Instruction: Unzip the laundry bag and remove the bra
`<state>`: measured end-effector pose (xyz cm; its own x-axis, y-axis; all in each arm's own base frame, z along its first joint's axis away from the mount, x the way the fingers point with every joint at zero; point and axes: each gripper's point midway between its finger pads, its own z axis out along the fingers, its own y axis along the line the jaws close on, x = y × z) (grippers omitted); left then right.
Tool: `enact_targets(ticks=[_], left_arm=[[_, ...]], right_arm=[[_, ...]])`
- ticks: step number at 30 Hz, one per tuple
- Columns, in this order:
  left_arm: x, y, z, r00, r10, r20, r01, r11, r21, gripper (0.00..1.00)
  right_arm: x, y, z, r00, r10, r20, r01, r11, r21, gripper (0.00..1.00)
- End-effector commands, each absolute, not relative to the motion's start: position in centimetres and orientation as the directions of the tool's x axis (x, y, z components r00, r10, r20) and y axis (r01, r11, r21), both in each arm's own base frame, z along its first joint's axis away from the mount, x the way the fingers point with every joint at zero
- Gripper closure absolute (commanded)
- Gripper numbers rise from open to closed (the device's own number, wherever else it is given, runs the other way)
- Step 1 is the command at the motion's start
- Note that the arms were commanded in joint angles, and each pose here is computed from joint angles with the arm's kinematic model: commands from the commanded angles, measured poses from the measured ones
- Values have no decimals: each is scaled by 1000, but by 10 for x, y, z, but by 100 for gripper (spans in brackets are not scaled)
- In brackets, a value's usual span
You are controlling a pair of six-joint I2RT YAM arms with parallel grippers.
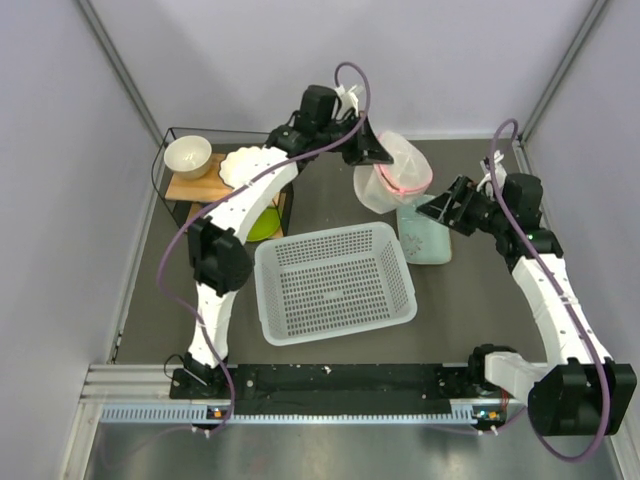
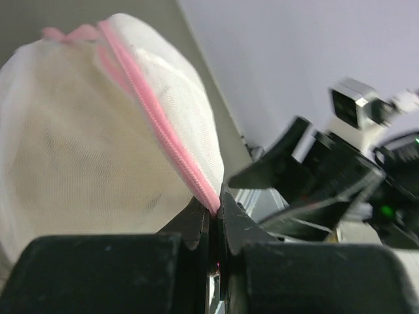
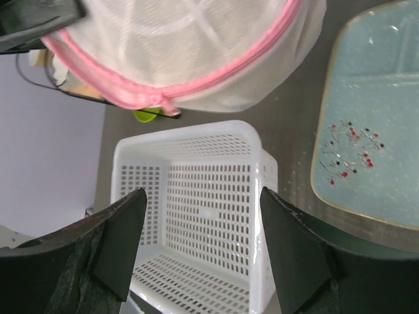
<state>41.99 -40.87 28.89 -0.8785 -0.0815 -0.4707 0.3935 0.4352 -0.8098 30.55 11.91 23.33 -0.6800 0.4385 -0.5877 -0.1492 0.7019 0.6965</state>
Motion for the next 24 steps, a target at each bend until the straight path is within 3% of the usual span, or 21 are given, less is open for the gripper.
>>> enact_targets(ticks=[1,12,24], left_arm=[[372,-395,407,-725,-50,-687,664,214,-717,100],[349,-391,417,-723,-23,-690,675,184,-714,100],[344,-391,417,-729,-11,-684,672,179,-719,100]], right_arm=[[306,135,288,-624,408,-666,-331,634,699,29],[278,187,315,-650,308,-695,-514,496,700,31],[273,189,352,-595,325,-735,-576,466,672,33]])
